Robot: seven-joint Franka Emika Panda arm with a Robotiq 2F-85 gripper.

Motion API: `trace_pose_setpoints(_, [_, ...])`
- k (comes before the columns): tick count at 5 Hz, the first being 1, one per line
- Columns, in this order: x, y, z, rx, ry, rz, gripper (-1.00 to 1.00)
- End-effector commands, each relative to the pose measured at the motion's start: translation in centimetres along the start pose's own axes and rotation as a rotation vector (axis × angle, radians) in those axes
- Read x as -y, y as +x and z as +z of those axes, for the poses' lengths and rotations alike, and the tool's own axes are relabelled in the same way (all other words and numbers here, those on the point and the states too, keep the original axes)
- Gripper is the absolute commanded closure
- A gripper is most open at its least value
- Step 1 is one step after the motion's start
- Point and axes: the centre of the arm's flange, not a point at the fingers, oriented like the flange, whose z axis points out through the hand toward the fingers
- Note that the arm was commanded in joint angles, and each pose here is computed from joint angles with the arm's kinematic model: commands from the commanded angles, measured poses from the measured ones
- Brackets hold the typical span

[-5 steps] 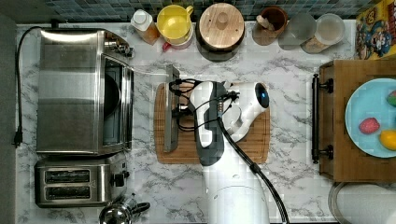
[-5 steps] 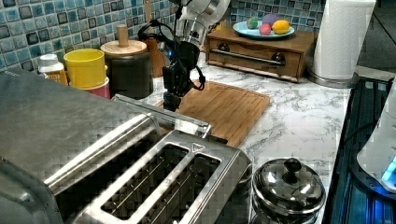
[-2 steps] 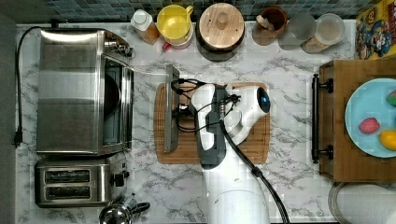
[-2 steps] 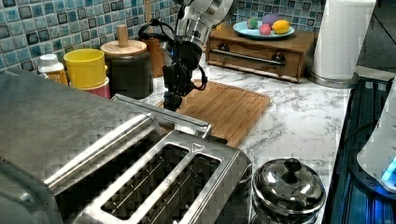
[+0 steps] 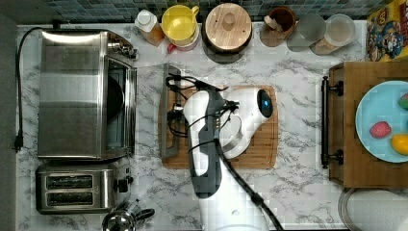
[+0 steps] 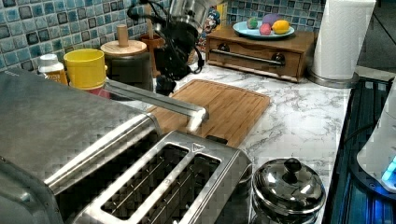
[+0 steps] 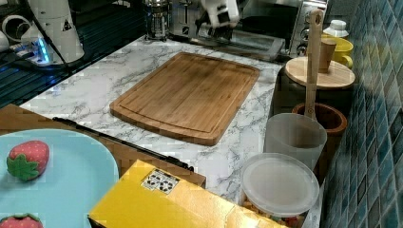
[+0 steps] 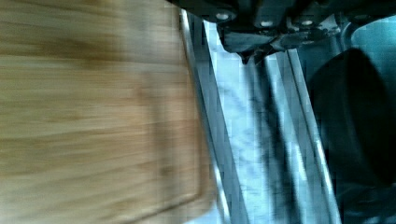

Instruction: Close the oven.

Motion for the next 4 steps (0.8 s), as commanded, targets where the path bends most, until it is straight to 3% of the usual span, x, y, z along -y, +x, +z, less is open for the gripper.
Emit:
trace_pose_setpoints(1, [29.3, -5.5, 4.7, -0.101, -0.407, -0.271, 1.0])
trace_pose_setpoints(2, [30.7, -5.2, 6.7, -0.123, -0.541, -0.235, 1.0])
trace_pose_setpoints(4, [33.4, -5.7, 5.5, -0.303, -0.738, -0.137, 1.0])
